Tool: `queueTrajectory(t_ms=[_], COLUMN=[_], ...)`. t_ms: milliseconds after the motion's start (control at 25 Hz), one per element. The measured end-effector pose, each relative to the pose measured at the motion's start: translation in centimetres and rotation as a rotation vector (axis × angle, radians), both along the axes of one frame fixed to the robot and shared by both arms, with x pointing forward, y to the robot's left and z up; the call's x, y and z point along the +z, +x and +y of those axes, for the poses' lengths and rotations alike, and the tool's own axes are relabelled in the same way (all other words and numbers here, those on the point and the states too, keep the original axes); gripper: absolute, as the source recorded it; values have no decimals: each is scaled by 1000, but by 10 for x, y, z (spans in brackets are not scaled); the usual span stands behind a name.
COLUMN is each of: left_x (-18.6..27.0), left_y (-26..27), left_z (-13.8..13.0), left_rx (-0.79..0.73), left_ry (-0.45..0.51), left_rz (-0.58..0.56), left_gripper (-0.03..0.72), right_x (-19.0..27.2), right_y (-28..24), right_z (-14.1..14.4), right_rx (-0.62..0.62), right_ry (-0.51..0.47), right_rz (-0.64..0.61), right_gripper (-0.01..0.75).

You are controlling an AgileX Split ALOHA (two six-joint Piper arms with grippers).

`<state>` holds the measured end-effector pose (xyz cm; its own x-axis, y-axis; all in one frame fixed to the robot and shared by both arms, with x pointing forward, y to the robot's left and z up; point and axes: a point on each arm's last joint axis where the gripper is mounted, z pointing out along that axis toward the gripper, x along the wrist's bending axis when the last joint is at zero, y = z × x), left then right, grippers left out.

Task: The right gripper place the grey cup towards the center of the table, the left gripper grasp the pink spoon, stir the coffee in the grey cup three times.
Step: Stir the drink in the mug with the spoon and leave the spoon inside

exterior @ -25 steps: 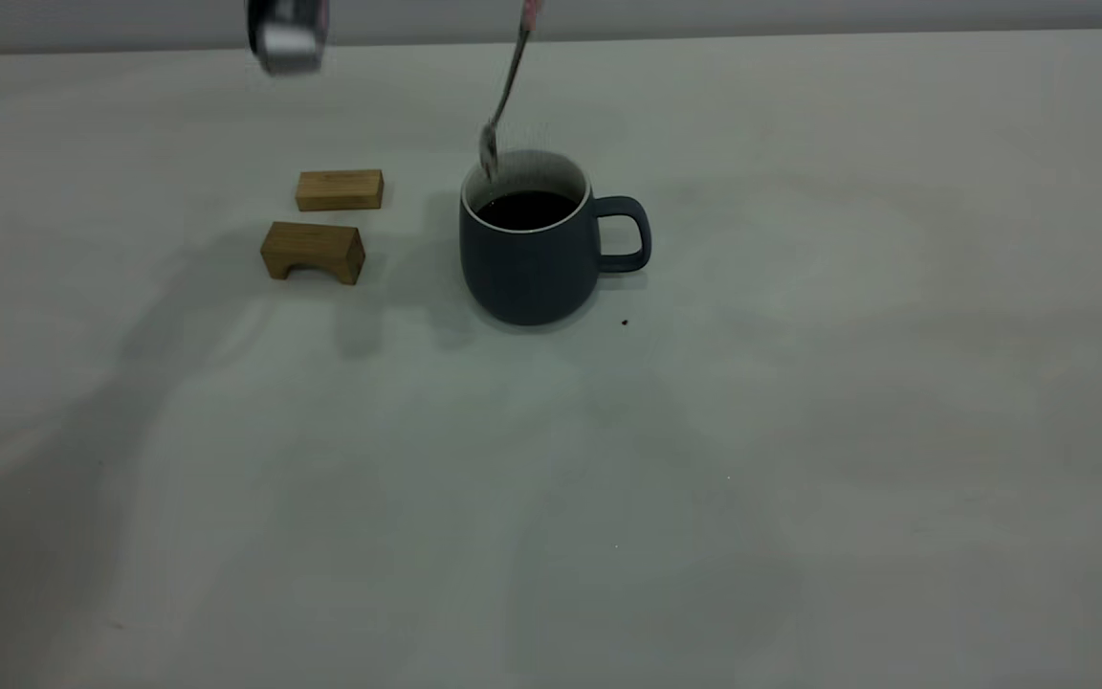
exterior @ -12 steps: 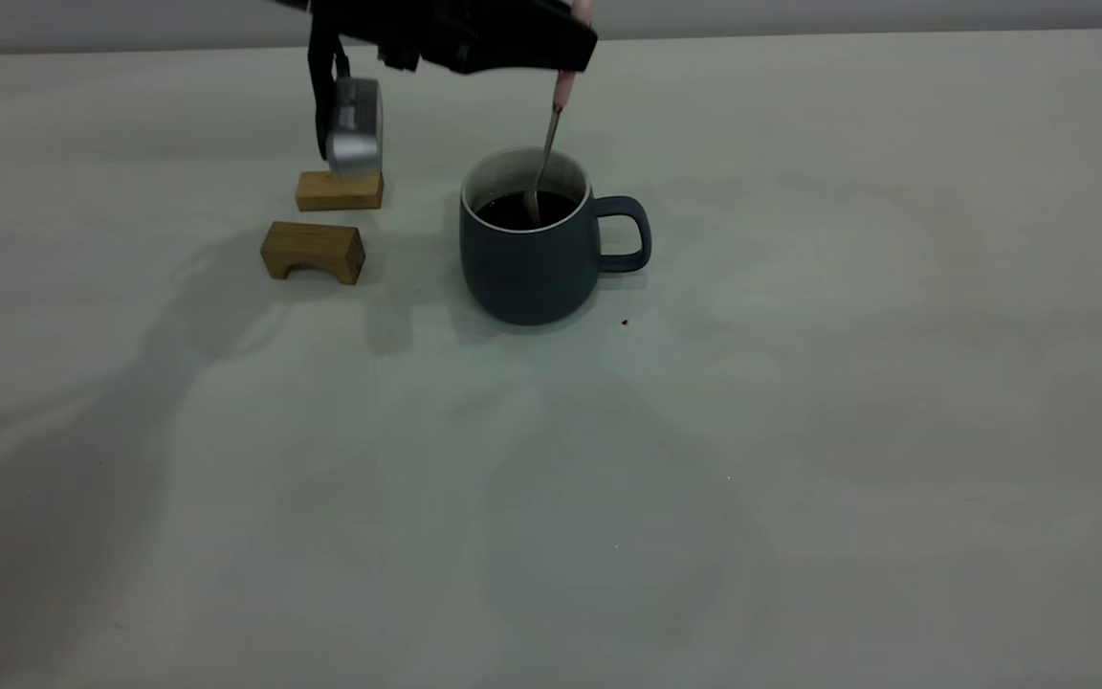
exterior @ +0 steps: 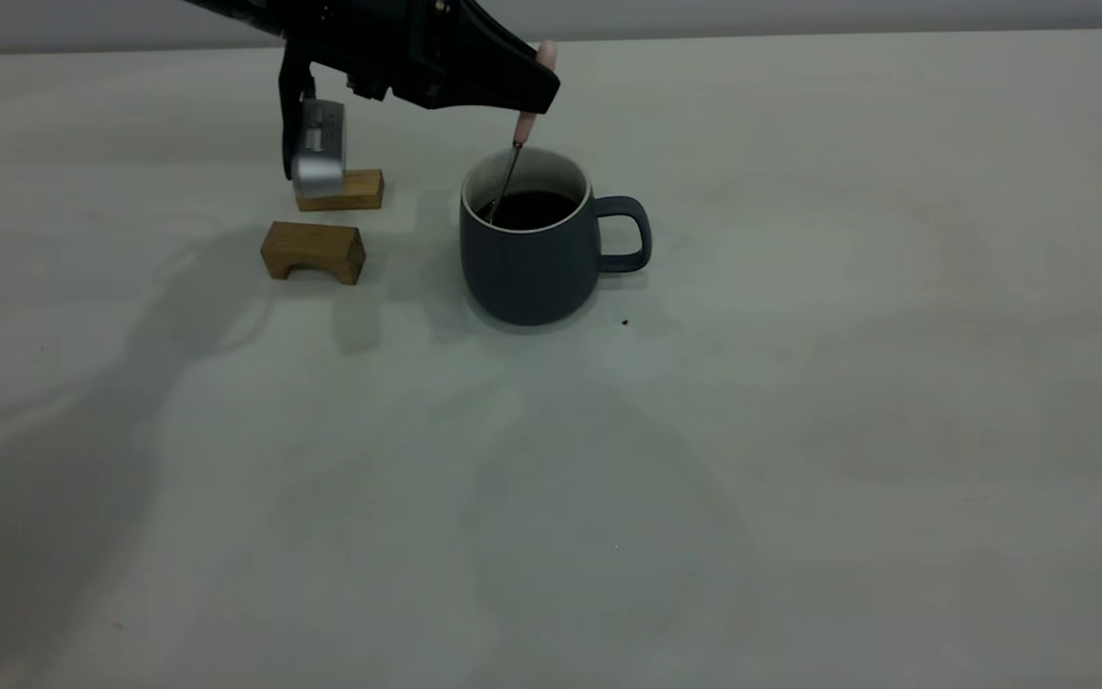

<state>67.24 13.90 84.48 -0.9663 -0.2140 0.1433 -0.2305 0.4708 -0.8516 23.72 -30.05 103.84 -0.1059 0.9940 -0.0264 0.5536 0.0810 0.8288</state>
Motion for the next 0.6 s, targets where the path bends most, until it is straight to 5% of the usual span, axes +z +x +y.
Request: queueTrajectory(t_ms=[320,600], left_x=[-21,-23], left_y=[8,-7], left_z=[-23,-40], left_rx=[38,-106], left_ry=[-86,-153], left_rz=[-86,-67], left_gripper=[168,168], right_x=[0,0], right_y=[0,0], right_z=[0,0], right_rx=[0,0], right_ry=[0,0], right_rz=[0,0], right_gripper=[491,491])
